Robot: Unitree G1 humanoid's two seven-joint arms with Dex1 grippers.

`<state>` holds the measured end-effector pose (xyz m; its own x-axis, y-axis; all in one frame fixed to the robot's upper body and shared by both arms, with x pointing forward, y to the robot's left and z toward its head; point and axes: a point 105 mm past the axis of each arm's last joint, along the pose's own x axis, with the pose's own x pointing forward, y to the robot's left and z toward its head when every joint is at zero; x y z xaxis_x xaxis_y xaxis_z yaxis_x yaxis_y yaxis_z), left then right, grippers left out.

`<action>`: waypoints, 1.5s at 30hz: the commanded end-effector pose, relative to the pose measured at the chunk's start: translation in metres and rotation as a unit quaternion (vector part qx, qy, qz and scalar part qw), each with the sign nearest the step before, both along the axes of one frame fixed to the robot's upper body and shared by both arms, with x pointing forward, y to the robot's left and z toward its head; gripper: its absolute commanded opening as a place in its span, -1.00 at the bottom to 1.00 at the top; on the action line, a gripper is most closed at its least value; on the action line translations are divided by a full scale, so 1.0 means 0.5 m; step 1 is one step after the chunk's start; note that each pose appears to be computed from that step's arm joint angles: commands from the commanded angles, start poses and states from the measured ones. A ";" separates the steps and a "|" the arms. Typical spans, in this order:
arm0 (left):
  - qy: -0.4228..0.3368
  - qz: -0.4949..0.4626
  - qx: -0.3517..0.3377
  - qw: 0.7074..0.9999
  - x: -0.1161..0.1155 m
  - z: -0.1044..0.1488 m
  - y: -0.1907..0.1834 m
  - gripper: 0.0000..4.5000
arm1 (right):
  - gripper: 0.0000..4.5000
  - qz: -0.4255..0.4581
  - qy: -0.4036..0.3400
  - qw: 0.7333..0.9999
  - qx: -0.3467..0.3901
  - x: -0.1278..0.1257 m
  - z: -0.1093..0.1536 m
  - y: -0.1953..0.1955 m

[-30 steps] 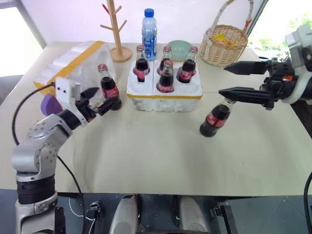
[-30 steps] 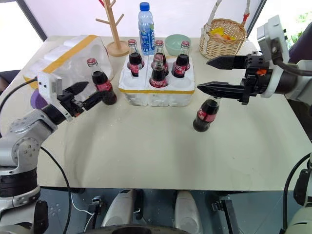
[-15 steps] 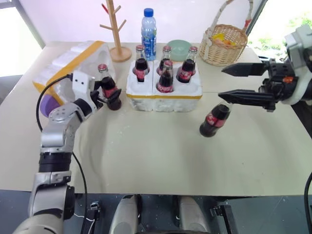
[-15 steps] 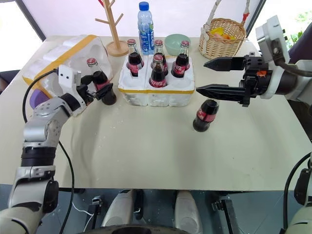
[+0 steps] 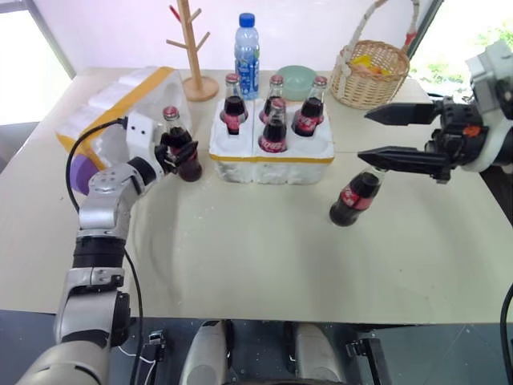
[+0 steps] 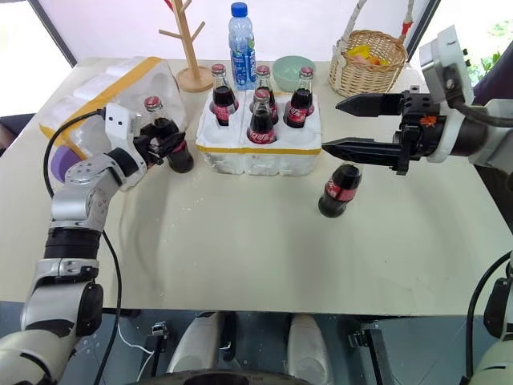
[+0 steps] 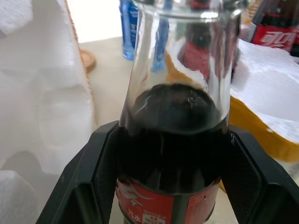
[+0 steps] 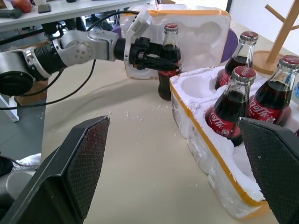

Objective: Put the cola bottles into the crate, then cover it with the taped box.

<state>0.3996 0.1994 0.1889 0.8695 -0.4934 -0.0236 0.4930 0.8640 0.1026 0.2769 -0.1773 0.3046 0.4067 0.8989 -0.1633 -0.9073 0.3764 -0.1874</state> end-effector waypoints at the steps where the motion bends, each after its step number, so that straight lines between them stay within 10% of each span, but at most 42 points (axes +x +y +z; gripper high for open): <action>1: -0.029 -0.070 0.015 0.997 -0.046 0.057 -0.013 0.18 | 1.00 -0.003 -0.033 0.999 -0.005 -0.014 0.027 -0.005; 8: -0.062 -0.186 -0.063 0.979 -0.107 0.184 -0.053 0.18 | 1.00 -0.008 -0.034 0.999 -0.009 -0.011 0.021 -0.006; 16: -0.122 -0.166 -0.137 0.969 -0.034 0.278 -0.116 0.18 | 1.00 -0.014 -0.041 0.999 -0.004 -0.004 0.023 -0.003; 35: -0.065 -0.148 0.027 0.986 0.056 0.136 -0.222 0.18 | 1.00 -0.046 -0.045 0.998 -0.002 -0.002 0.011 -0.022; 39: -0.047 -0.124 0.030 0.991 0.068 0.107 -0.216 0.96 | 1.00 -0.047 -0.049 0.998 -0.005 0.000 0.013 -0.021; 45: -0.082 -0.163 -0.025 0.983 0.021 0.170 -0.176 0.98 | 1.00 -0.058 -0.052 0.997 -0.016 -0.010 0.020 -0.037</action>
<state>0.4234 0.1031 0.2389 0.6966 -0.7171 0.0221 0.7071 0.6914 0.1482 0.2794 -0.1910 0.2993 0.5029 0.8476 -0.1691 -0.8569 0.4632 -0.2264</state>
